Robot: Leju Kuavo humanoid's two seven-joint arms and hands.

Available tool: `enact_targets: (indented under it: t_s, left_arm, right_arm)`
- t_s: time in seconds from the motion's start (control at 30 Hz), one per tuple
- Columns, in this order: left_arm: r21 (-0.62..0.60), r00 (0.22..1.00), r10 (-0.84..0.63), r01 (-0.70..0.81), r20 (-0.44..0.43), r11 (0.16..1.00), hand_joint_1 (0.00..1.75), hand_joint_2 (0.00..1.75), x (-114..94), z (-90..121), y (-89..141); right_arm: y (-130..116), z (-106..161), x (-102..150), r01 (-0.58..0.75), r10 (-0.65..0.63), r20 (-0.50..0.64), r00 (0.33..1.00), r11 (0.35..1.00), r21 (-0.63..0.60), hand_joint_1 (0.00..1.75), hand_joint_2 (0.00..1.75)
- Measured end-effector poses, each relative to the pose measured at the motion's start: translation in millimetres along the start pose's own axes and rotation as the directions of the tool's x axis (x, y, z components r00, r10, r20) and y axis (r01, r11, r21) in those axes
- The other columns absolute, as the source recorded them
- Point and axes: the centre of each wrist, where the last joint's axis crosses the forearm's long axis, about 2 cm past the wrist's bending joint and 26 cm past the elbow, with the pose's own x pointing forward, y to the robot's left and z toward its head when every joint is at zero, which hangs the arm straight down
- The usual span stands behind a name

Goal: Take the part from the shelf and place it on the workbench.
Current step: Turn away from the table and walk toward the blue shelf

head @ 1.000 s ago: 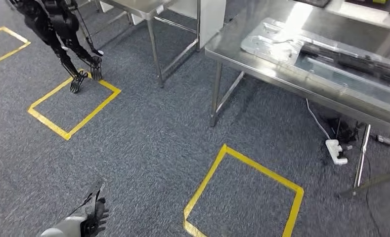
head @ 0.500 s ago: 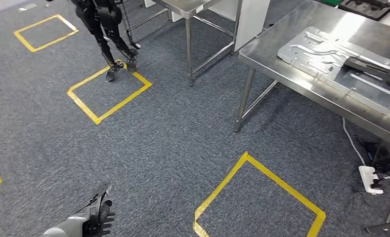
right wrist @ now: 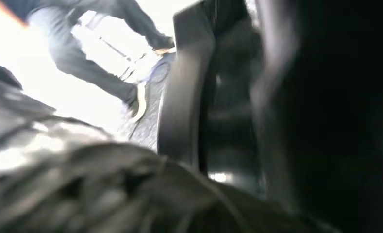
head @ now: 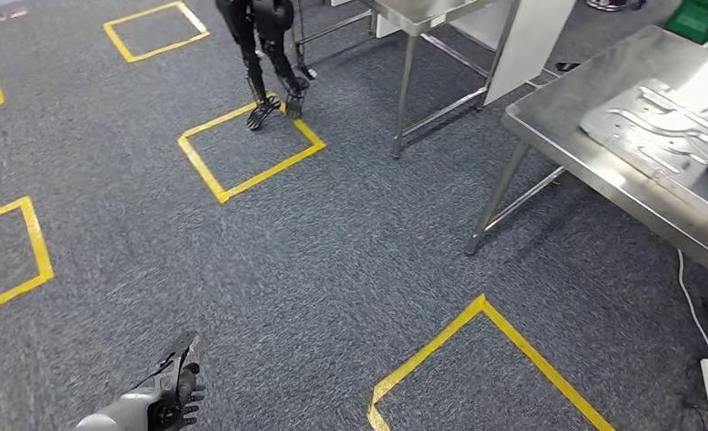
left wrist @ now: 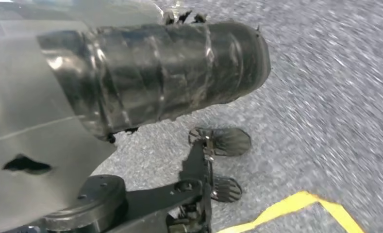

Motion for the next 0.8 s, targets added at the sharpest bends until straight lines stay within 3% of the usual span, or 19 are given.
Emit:
enact_targets:
  t_s: [0.2, 0.8]
  left_arm:
    - [0.000, 1.000, 0.003, -0.003, -0.023, 1.000, 0.00, 0.00, 6, 2, -7]
    - [-0.032, 0.999, -0.019, 0.018, -0.029, 0.999, 0.00, 0.00, 5, 2, -12]
  right_arm:
    - [-2, 1, 2, -0.066, 0.066, -0.014, 0.998, 0.997, 0.026, 0.00, 0.00]
    - [0, 1, 4, -0.072, 0.072, -0.010, 0.997, 0.995, 0.062, 0.00, 0.00]
